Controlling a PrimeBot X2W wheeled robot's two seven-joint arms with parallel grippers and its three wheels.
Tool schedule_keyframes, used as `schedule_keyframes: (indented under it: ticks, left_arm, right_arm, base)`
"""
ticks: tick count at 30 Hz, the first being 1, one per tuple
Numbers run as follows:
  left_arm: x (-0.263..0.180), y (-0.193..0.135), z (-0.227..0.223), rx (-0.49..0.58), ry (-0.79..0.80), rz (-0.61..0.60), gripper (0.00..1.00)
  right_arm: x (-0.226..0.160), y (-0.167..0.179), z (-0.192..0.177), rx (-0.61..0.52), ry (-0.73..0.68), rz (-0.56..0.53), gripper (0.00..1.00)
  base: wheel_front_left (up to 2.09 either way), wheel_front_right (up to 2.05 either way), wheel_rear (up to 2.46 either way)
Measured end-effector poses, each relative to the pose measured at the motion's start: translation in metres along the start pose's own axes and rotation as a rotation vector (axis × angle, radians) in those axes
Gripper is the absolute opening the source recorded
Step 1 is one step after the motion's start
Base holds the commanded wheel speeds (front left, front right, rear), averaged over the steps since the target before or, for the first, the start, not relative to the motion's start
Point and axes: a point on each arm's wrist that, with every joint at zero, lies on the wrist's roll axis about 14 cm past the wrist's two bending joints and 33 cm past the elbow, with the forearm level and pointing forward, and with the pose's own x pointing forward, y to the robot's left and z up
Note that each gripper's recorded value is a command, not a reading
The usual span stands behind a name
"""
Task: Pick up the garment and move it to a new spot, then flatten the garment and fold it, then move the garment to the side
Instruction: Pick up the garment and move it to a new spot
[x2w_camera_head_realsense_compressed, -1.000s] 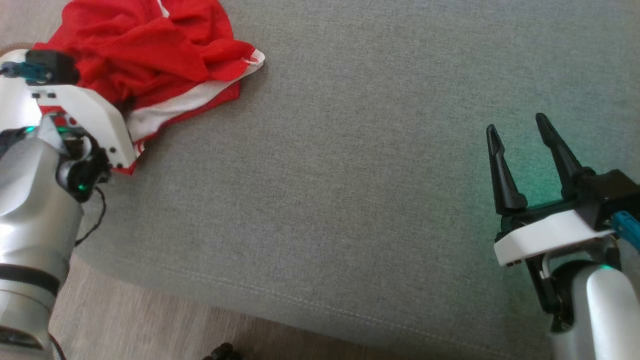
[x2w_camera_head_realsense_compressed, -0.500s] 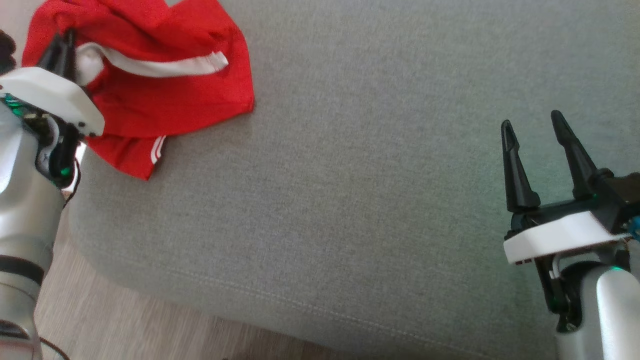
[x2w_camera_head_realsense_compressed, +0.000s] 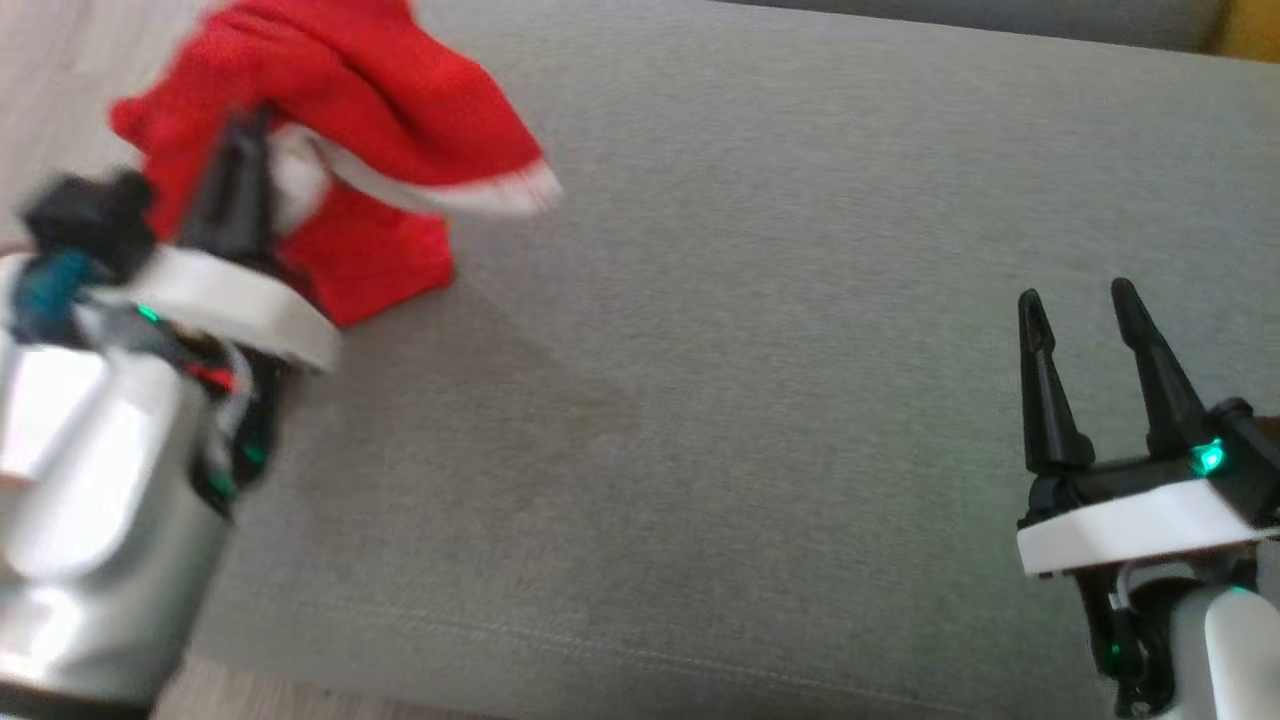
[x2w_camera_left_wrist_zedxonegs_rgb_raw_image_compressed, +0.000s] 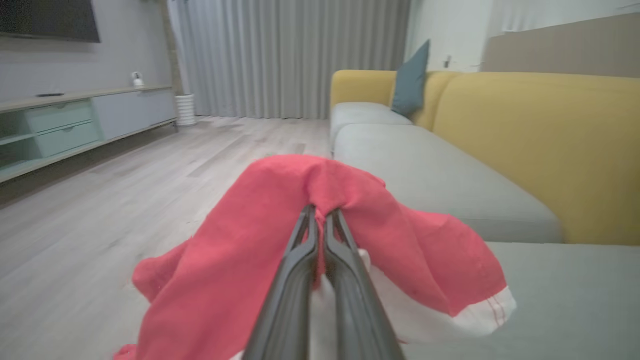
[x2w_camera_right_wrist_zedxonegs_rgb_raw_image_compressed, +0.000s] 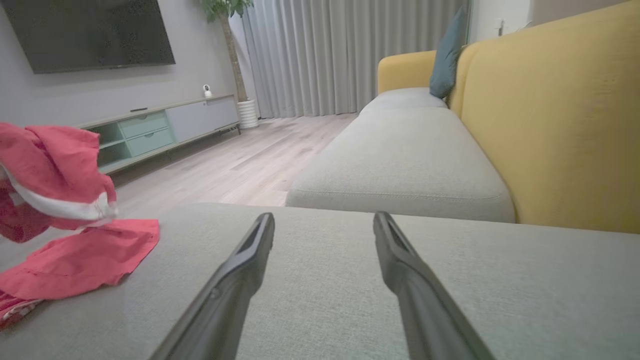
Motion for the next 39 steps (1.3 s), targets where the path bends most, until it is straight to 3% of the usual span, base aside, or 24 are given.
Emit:
schedule_keyframes:
  ticks: [10, 19, 23, 27, 28, 29, 30, 39]
  left_arm:
    - [-0.012, -0.15, -0.025, -0.146, 0.09, -0.343, 0.0]
    - [-0.031, -0.292, -0.06, -0.245, 0.217, -0.731, 0.0]
    - [-0.046, -0.328, -0.094, -0.253, 0.324, -0.831, 0.0]
    - [-0.063, -0.341, -0.13, -0.238, 0.434, -0.888, 0.0]
    - [-0.066, -0.343, -0.136, -0.229, 0.448, -0.898, 0.21]
    - [-0.07, -0.344, -0.139, -0.214, 0.454, -0.914, 0.67]
    - [-0.073, -0.344, -0.141, -0.201, 0.454, -0.924, 1.0]
    - [-0.071, -0.329, -0.101, -0.203, 0.277, -0.886, 1.0]
  right_arm:
    - [-0.037, -0.042, 0.01, 0.005, -0.032, -0.148, 1.0]
    - [-0.08, -0.093, 0.006, 0.002, -0.026, -0.339, 1.0]
    - [-0.093, -0.11, -0.002, 0.005, -0.007, -0.403, 1.0]
    - [-0.099, -0.119, -0.013, 0.008, 0.023, -0.439, 1.0]
    - [-0.1, -0.12, -0.015, 0.009, 0.029, -0.443, 1.0]
    - [-0.1, -0.121, -0.017, 0.01, 0.032, -0.445, 1.0]
    - [-0.099, -0.121, -0.018, 0.011, 0.032, -0.443, 1.0]
    - [-0.083, -0.108, -0.014, 0.01, 0.012, -0.385, 1.0]
  base:
    - [0.0, 0.0, 0.0]
    - [0.0, 0.0, 0.0]
    - [0.0, 0.0, 0.0]
    - [0.0, 0.0, 0.0]
    - [0.0, 0.0, 0.0]
    - [0.0, 0.0, 0.0]
    - [0.0, 0.0, 0.0]
    - [0.0, 0.0, 0.0]
